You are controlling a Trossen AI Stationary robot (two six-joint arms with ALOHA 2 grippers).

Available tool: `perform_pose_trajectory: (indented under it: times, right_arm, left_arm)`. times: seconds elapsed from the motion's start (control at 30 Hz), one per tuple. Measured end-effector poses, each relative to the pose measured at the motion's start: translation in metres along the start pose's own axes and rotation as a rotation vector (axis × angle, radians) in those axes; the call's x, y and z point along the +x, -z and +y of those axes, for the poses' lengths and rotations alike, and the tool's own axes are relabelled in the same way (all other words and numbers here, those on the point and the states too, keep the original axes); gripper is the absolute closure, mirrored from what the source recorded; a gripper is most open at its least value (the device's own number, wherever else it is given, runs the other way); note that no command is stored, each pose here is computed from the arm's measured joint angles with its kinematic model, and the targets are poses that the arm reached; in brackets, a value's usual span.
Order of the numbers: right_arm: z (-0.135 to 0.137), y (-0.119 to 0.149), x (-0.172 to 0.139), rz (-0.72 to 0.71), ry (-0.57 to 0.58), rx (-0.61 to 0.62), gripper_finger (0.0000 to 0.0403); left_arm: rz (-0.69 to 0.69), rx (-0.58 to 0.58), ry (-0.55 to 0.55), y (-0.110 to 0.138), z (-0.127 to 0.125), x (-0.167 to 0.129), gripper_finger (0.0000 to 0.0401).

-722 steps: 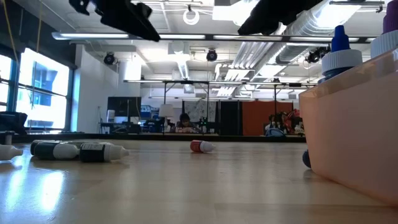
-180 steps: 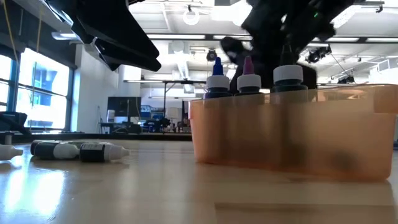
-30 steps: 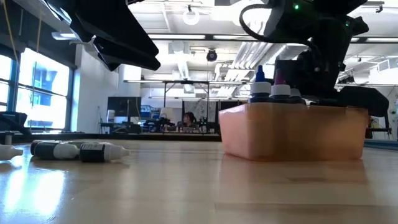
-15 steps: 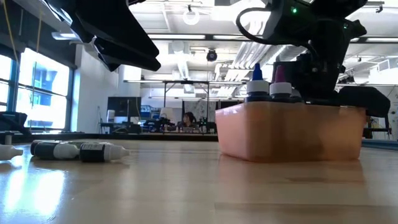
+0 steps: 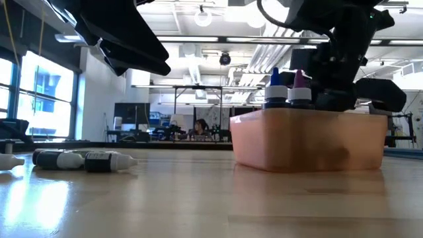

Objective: Pick & Place food coloring
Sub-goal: Adjust the large pink food coloring bottle in the orange bin

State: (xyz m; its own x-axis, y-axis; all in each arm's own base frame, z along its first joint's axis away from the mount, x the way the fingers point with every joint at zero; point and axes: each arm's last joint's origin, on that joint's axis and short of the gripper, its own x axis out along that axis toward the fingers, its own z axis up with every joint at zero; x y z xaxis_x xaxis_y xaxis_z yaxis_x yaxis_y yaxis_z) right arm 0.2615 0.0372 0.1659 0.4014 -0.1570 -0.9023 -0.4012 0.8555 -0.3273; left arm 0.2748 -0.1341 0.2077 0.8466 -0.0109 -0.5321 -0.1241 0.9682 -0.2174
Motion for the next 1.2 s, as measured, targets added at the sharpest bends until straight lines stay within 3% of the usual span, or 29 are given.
perform_pose_trajectory:
  times: [0.5,0.8,1.2]
  right_arm:
    - [0.0,0.0,-0.035,-0.07,0.124,-0.026,0.0367]
    - [0.023,-0.007,-0.047,-0.079,0.214,-0.171,0.0358]
    - [0.053,-0.018,-0.059,-0.152,0.32,-0.248,0.0357]
  left_arm:
    - [0.0,0.0,0.0,0.0,0.0,0.0,0.0264]
    - [0.0,0.0,0.0,0.0,0.0,0.0,0.0264]
    - [0.0,0.0,-0.001,0.0,0.0,0.0,0.0264]
